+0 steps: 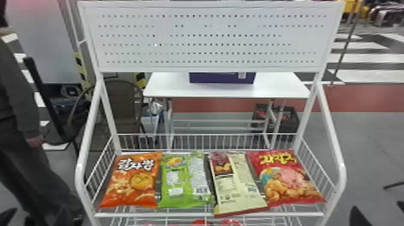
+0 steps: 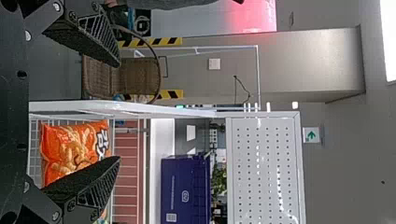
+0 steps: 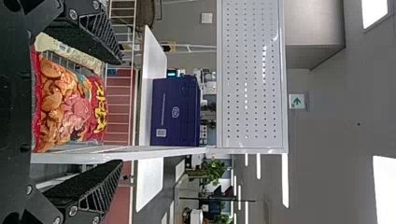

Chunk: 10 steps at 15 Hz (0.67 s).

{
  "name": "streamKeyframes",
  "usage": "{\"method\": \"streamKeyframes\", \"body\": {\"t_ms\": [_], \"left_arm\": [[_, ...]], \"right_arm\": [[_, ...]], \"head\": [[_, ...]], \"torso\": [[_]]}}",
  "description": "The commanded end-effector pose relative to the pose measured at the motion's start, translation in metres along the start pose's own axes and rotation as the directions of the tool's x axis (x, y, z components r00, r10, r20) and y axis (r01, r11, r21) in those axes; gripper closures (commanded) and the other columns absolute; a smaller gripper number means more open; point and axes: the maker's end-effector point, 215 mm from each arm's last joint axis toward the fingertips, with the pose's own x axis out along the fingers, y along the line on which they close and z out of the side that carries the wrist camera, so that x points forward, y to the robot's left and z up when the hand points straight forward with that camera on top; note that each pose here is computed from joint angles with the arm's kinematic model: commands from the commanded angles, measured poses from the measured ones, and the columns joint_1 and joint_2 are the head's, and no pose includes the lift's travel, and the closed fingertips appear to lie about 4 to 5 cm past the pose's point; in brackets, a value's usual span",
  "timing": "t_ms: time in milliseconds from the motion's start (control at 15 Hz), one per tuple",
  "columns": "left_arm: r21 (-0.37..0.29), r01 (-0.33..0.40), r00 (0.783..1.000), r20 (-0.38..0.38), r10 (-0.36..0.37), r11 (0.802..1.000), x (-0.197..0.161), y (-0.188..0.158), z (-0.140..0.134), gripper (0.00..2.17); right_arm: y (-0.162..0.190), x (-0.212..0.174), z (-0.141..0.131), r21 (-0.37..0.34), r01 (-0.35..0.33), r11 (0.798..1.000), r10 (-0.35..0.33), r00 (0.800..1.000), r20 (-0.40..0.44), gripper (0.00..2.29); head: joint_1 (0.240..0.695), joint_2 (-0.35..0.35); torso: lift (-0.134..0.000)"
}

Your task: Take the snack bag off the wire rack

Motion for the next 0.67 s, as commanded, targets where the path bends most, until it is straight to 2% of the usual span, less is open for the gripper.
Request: {"method": "streamKeyframes", "body": {"t_ms": [0, 600], "left_arm": [[0.001, -0.007, 1.000, 0.001, 0.007, 1.000, 0.0006, 0.0047, 0.0011, 0.19], [-0.001, -0.020, 1.000, 0.008, 0.020, 1.000, 0.0006, 0.0119, 0.0059, 0.19]], "right_arm": [[0.0000, -0.0001, -0.0010, 0.001, 0.000, 1.000, 0.000, 1.000, -0.002, 0.15], [0.0034, 0.0030, -0.0054, 0.013, -0.004, 1.000, 0.004, 1.000, -0.004, 0.15]], "head": [[0.499, 0.000], [0.499, 0.000]], "torso": [[0.000], [0.000]]}}
